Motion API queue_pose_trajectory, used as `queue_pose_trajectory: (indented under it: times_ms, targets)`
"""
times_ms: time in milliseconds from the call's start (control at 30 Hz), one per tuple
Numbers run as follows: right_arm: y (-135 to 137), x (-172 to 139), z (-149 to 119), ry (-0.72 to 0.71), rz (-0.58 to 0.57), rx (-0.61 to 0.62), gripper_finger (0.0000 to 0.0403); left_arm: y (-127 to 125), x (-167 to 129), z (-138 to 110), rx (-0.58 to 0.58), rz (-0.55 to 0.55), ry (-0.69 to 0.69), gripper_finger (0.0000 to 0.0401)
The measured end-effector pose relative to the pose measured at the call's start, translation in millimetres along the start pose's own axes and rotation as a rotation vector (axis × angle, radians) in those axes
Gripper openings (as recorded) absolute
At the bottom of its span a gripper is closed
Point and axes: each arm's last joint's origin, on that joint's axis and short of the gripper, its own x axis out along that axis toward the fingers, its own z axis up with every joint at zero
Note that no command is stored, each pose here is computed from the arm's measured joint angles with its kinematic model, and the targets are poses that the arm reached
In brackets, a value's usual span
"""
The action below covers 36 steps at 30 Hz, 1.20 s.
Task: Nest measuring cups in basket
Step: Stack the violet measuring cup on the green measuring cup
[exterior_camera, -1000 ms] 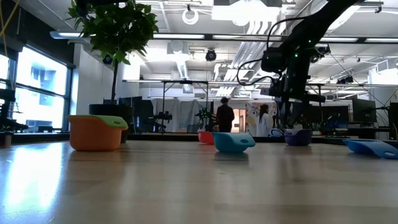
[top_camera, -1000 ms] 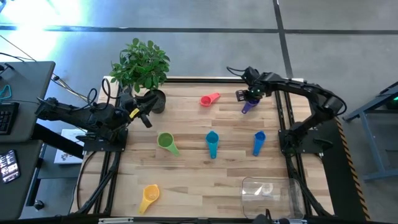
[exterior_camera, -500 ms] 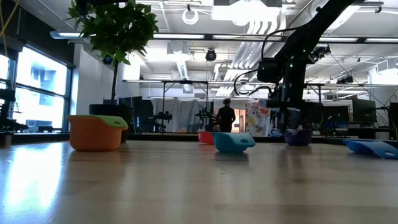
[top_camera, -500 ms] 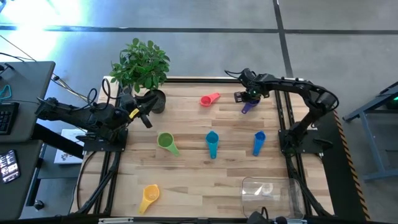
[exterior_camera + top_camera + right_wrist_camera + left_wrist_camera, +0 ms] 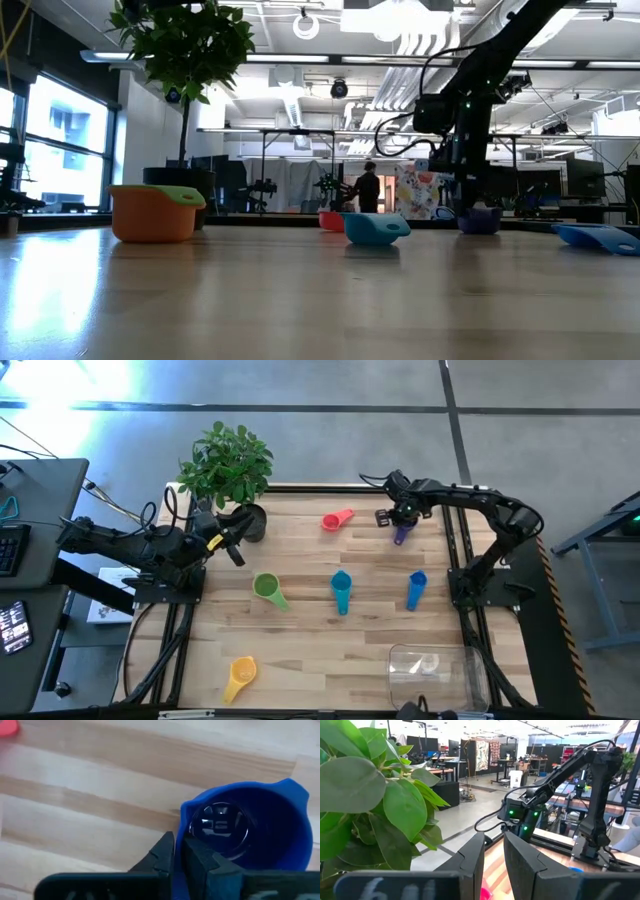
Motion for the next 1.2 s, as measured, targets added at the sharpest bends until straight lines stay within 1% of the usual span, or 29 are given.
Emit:
queue_pose_trajectory:
  times_ms: [100,267,567,733,900,1033,1200]
  targets:
    - [3.5,-0.4,-3.7,0.014,0.001,-0.037,0.0007,0.0,0.0,0.0,0.0,0.0,0.0,0.0062]
    - [12.6,-6.6,-12.1,0.021,0.022,-0.086,0.0005,0.0,0.0,0.0,0.0,0.0,0.0,0.0062]
    - [25.8,-41.1,-27.7,-0.049,0.126,-0.156,0.0002,0.0,0.0,0.0,-0.013,0.0,0.0,0.0062]
    - [34.2,-58.3,-38.8,-0.087,0.188,-0.206,0.0002,0.0,0.0,-0.5,-0.048,0.0,0.004,0.0062]
    - [46.7,-72.0,-48.3,-0.125,0.296,-0.266,0.0001,-0.2,-0.2,-2.3,-0.088,-0.001,0.017,0.0062]
    - [62.5,-79.3,-54.1,-0.173,0.403,-0.313,0.0001,-1.1,-1.2,-6.6,-0.107,-0.007,0.05,0.0062]
    - [82.3,-86.3,-64.0,-0.226,0.508,-0.342,0.0001,-3.3,-3.5,-12.0,-0.141,-0.037,0.094,0.0062]
